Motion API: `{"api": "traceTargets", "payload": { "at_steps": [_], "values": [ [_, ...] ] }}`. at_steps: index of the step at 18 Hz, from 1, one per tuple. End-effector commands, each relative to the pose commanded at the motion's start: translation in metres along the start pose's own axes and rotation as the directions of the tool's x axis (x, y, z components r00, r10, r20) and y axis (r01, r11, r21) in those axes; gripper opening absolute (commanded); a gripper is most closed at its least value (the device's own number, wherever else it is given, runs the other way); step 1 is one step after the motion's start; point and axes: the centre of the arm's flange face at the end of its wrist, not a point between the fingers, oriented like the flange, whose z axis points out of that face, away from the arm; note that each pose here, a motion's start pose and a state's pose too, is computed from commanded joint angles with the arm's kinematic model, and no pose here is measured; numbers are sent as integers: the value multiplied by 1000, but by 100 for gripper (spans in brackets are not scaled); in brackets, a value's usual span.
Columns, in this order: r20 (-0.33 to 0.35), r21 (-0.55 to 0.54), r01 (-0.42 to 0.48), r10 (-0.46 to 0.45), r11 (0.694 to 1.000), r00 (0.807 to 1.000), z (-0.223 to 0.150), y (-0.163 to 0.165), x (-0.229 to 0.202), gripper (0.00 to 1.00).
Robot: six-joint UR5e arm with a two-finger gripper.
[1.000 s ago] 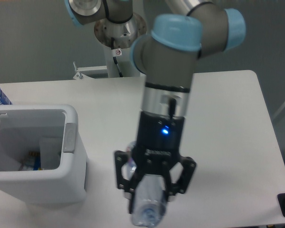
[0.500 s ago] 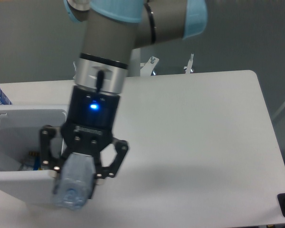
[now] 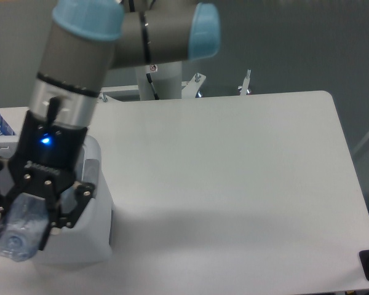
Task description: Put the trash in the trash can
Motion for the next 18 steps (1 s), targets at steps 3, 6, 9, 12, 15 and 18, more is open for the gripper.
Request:
{"api": "traceTargets", "payload": {
  "at_steps": [3,6,9,12,15,18],
  "values": [
    [1,-5,-6,6,1000,1000,1,3,2,100],
    [10,3,-13,13,1000,1000,-4,0,-4,100],
    [39,34,-8,7,999,999,-28,-9,-18,100],
    [89,73,-16,9,997,996,-58,-20,-42,100],
    [176,68,-57,44,996,983,-71,-21,-74,100],
    [299,42,-106,89,994,950,-88,-20,-99,100]
  ]
}}
